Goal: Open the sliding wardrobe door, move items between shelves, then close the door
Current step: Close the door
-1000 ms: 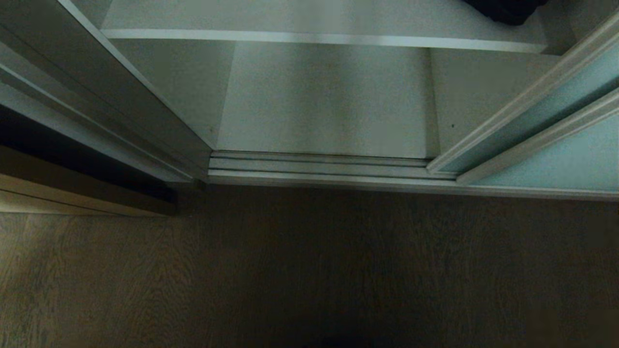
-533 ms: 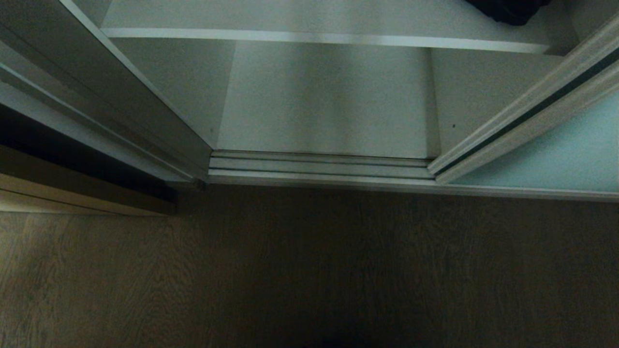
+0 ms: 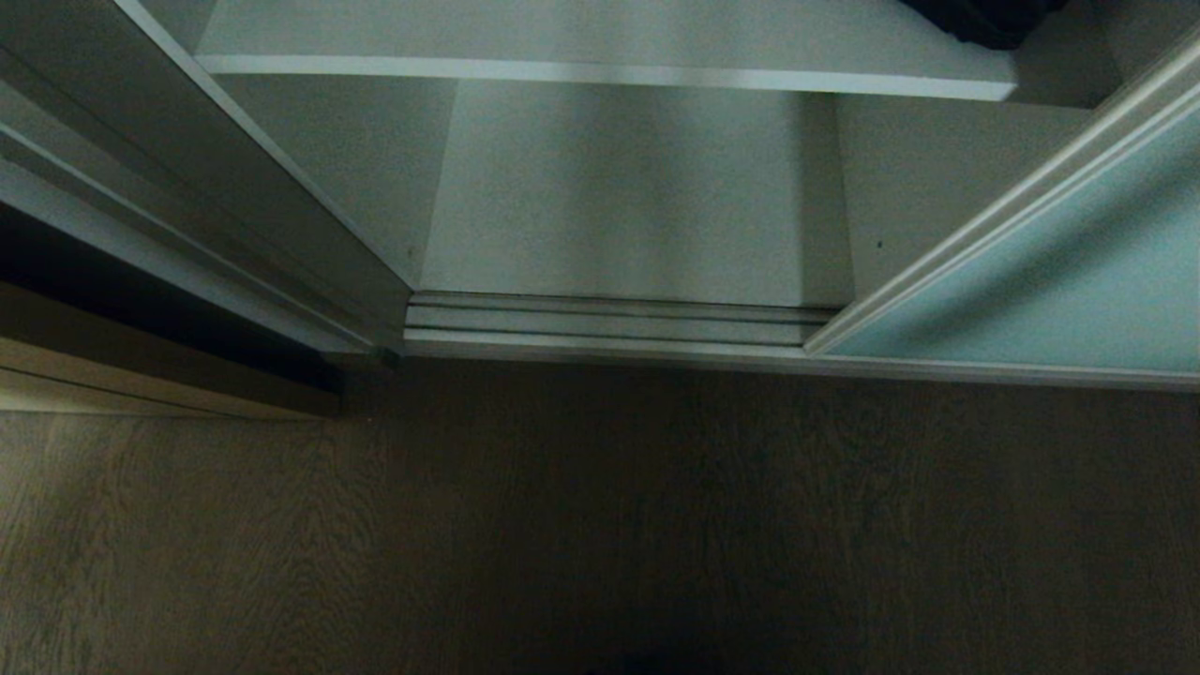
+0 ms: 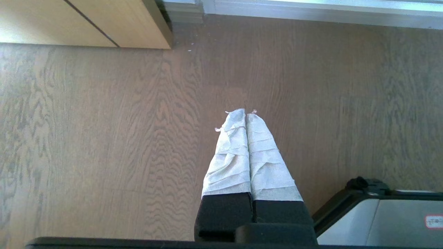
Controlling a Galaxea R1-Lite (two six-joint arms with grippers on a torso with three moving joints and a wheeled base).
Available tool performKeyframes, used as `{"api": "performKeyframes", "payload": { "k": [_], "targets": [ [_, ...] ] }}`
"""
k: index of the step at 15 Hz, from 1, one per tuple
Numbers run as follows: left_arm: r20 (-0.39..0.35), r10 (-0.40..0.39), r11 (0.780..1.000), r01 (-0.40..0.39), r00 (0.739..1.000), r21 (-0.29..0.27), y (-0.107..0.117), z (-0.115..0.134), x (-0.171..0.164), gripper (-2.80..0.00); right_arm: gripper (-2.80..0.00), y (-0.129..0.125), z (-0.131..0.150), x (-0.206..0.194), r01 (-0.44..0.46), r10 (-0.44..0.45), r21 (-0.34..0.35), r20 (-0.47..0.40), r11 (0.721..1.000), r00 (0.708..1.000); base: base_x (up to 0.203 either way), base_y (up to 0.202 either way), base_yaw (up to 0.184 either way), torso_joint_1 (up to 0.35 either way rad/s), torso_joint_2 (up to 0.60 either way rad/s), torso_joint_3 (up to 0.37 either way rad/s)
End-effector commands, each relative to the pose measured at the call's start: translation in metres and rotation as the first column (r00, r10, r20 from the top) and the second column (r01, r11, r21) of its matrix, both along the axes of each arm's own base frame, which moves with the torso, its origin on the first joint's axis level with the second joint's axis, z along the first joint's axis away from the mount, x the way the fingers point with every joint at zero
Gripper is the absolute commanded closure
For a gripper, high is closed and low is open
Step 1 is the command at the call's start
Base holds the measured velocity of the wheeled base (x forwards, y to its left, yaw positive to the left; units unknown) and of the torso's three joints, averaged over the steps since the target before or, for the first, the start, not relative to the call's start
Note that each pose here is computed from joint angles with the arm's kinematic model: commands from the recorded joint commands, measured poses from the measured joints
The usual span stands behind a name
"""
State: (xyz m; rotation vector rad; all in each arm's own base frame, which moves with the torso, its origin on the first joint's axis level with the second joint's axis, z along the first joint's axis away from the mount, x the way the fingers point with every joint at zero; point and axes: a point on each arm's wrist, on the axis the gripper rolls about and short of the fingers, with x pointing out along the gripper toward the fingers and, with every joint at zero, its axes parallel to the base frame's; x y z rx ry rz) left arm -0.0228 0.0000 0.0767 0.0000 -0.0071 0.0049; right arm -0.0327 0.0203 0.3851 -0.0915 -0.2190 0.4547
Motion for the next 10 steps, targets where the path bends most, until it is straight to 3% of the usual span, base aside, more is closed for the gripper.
{"api": "performKeyframes", "payload": {
  "k": [1,5,6,9,10],
  "targets": [
    [-0.001,0.000,1.000,0.000,1.000,0.000,0.000,0.000,0.000,0.00,0.00,0.001,-0.011,-0.021,-0.078,0.078,0.030,0.014,0.996,0.997,0.000,0.000,0.000,0.000,0.00,0.000],
    [-0.001,0.001,1.000,-0.001,1.000,0.000,0.000,0.000,0.000,0.00,0.00,-0.008,0.000,-0.056,-0.277,0.266,0.157,0.084,0.948,0.960,0.000,0.000,0.000,0.000,0.00,0.000],
    [-0.001,0.000,1.000,0.000,1.000,0.000,0.000,0.000,0.000,0.00,0.00,-0.010,0.003,-0.054,-0.279,0.268,0.177,0.082,0.944,0.960,0.000,0.000,0.000,0.000,0.00,0.000],
    [-0.001,0.000,1.000,0.000,1.000,0.000,0.000,0.000,0.000,0.00,0.00,-0.015,0.017,-0.025,-0.080,0.069,0.278,0.049,0.957,0.996,0.000,0.000,0.000,0.000,0.00,0.000],
    [-0.001,0.000,1.000,0.000,1.000,0.000,0.000,0.000,0.000,0.00,0.00,-0.016,0.024,-0.019,-0.068,0.056,0.293,0.050,0.954,0.997,0.000,0.000,0.000,0.000,0.00,0.000]
  ]
}}
